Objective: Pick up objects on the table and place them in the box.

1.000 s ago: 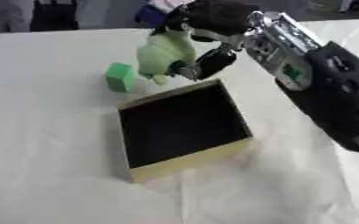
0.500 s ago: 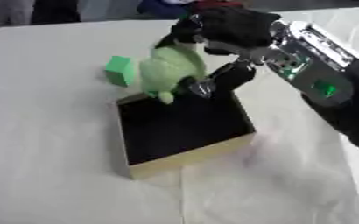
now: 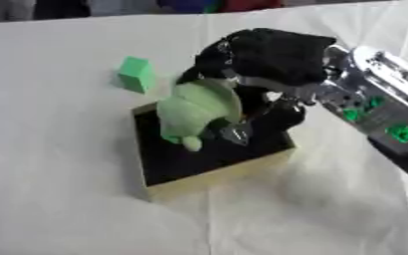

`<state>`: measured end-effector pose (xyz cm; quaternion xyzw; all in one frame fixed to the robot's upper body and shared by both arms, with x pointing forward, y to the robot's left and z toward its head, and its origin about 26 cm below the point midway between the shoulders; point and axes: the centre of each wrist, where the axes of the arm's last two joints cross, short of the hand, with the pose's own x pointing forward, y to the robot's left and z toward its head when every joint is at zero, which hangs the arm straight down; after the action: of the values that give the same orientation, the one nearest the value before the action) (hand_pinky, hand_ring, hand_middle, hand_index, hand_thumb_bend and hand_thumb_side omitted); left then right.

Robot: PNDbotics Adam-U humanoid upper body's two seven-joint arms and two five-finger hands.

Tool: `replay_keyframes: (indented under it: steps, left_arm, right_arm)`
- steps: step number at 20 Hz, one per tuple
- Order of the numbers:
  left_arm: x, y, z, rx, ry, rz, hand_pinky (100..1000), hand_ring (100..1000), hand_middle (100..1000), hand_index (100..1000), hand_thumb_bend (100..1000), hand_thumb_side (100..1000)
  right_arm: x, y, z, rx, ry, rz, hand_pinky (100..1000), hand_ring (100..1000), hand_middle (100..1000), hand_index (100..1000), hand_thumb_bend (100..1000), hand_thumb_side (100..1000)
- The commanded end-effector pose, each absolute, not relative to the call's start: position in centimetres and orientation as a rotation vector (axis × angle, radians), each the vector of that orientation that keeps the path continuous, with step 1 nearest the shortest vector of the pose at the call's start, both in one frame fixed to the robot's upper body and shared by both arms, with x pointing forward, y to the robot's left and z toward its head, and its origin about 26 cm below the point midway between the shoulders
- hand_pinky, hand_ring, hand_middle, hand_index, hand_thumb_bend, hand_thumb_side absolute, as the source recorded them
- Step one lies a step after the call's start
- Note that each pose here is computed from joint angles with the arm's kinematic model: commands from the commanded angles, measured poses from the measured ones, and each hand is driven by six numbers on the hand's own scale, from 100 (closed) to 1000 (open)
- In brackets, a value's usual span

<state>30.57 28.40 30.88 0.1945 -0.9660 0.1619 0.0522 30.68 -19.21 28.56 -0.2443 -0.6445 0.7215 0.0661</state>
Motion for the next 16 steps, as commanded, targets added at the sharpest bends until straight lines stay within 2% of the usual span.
replay_keyframes:
  steps: [1,16]
  left_arm:
    - [30.15,28.49,31.74,0.601,-2.972,0.482,803,764,799,978,215,1000]
    - [30.17,28.35,31.8,0.589,-2.975,0.487,802,762,796,976,215,1000]
  right_arm:
    - [29.68,-19.2,29.43,-0.757,-1.911,2.212,747,685,462,733,100,369]
    - [29.62,-18.84,29.02,-0.812,-1.818,2.216,749,696,497,768,100,400]
